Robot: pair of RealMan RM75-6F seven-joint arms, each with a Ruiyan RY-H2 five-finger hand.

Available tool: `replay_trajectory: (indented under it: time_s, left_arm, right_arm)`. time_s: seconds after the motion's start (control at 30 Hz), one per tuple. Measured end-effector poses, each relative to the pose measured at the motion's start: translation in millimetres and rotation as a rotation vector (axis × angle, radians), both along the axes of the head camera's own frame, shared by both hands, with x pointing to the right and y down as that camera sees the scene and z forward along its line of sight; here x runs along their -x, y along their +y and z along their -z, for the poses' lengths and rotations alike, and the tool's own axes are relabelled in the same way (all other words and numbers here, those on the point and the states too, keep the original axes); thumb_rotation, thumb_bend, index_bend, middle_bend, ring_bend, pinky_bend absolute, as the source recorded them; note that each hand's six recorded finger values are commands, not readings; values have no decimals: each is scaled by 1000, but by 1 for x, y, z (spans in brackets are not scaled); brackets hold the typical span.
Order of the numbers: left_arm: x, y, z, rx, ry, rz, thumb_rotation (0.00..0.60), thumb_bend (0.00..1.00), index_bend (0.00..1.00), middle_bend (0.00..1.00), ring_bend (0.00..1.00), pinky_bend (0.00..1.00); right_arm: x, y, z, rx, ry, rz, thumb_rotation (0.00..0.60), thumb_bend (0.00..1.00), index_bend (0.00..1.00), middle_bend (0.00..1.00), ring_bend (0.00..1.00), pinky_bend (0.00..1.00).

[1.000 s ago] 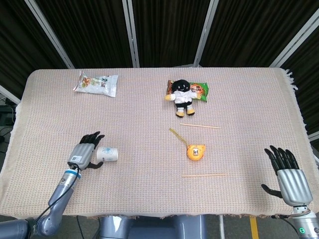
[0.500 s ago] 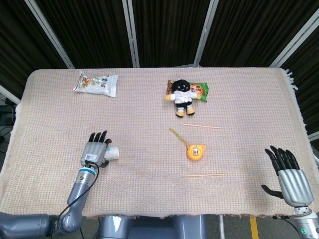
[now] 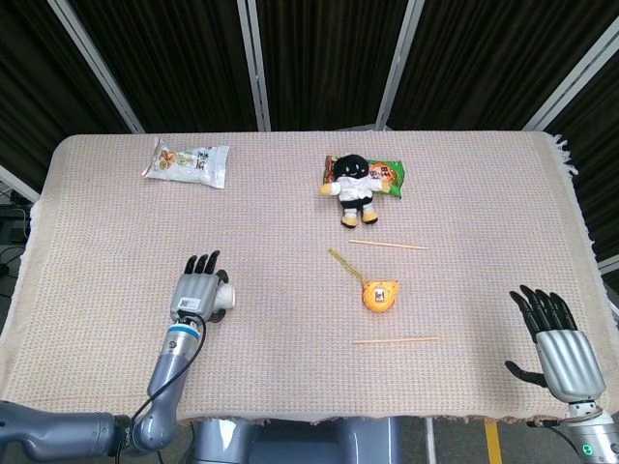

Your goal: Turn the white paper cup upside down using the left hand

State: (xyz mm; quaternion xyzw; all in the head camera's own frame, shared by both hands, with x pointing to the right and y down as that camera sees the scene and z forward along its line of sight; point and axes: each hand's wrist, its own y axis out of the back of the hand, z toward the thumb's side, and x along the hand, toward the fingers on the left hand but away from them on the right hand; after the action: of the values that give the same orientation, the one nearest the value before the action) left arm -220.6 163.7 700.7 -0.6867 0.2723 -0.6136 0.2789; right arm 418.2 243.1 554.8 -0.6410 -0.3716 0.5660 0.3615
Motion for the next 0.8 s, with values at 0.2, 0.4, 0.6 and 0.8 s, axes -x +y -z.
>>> replay_trajectory:
  time_s: [0.2, 0.4, 0.6, 0.8]
  left_arm:
    - [-2, 0, 7, -3, 109, 55, 600, 178, 353, 0, 0, 0]
    - [-11, 0, 15, -12, 341, 151, 600, 177, 344, 0, 0, 0]
    - [-14, 5, 12, -10, 556, 207, 600, 177, 344, 0, 0, 0]
    - [3, 16, -8, 0, 616, 182, 600, 177, 344, 0, 0, 0]
  right_arm:
    - [1, 0, -1, 0, 5, 2, 600, 30, 0, 0, 0, 0]
    - [1, 1, -3, 8, 9, 4, 600, 30, 0, 0, 0, 0]
    - [2, 1, -4, 13, 10, 6, 600, 30, 0, 0, 0, 0]
    - [3, 2, -5, 18, 10, 11, 600, 30, 0, 0, 0, 0]
